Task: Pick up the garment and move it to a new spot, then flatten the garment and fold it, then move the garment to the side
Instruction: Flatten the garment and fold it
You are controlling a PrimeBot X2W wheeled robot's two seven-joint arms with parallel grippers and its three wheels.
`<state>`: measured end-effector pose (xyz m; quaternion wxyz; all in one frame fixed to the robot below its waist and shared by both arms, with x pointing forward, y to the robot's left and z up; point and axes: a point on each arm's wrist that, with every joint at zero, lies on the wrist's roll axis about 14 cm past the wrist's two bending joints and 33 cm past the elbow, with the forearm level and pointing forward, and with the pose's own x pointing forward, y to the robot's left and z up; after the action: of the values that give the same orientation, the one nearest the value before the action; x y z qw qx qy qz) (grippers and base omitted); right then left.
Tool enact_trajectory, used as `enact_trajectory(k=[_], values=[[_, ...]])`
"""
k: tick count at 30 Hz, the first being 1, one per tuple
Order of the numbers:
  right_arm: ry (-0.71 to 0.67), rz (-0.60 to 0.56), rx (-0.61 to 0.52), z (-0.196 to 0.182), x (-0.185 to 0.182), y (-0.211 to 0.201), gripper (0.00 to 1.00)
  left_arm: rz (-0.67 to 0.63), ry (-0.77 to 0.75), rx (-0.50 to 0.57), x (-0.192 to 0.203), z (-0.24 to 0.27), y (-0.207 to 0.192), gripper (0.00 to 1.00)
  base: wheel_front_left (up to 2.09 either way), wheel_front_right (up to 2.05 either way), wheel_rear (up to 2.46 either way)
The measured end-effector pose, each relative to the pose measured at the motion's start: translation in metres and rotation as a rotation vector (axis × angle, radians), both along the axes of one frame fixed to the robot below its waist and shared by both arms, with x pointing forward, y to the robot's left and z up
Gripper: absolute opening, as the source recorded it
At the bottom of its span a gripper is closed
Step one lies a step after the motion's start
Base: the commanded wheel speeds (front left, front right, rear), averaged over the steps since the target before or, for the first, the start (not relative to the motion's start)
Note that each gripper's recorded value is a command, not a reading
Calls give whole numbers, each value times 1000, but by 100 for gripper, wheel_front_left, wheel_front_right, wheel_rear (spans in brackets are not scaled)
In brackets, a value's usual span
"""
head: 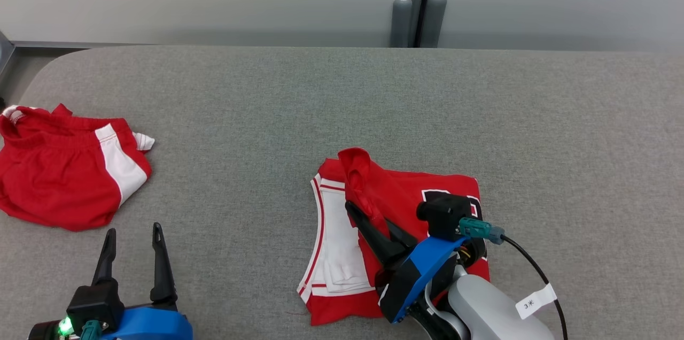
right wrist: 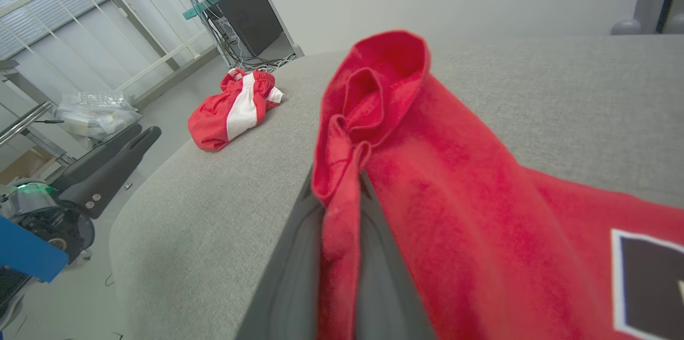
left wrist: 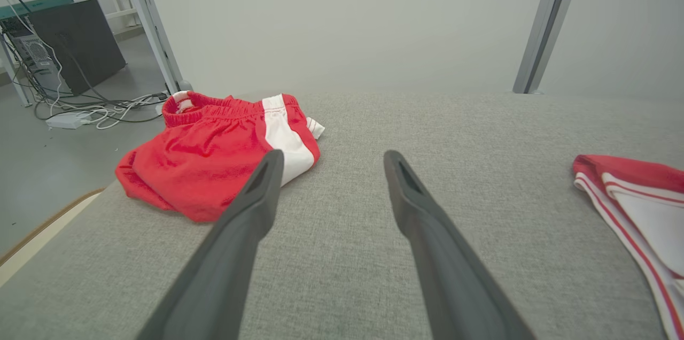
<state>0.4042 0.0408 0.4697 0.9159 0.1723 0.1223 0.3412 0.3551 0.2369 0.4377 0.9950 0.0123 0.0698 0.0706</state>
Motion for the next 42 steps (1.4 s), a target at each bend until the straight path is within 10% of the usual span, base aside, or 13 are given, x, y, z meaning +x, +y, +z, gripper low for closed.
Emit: enact_trajectory(k=[4, 6, 7, 22, 32, 42], values=[[23, 15, 6, -9, 2, 7, 0, 11, 10, -2, -2, -3, 3, 100, 0, 0, 0], [41, 26, 4, -14, 0, 10, 46, 14, 11, -2, -2, -3, 3, 100, 0, 0, 0], [47, 33, 3, -16, -1, 11, 100, 13, 9, -3, -1, -3, 3, 100, 0, 0, 0], [-151, -278, -68, 20, 51, -91, 100, -20, -19, 0, 8, 5, -6, 100, 0, 0, 0], [-165, -561, -187, 1, 7, -197, 100, -39, -24, 3, 1, 8, -11, 100, 0, 0, 0], [-96, -654, -209, -22, -37, -219, 100, -64, -8, 17, -10, 4, -15, 100, 0, 0, 0]])
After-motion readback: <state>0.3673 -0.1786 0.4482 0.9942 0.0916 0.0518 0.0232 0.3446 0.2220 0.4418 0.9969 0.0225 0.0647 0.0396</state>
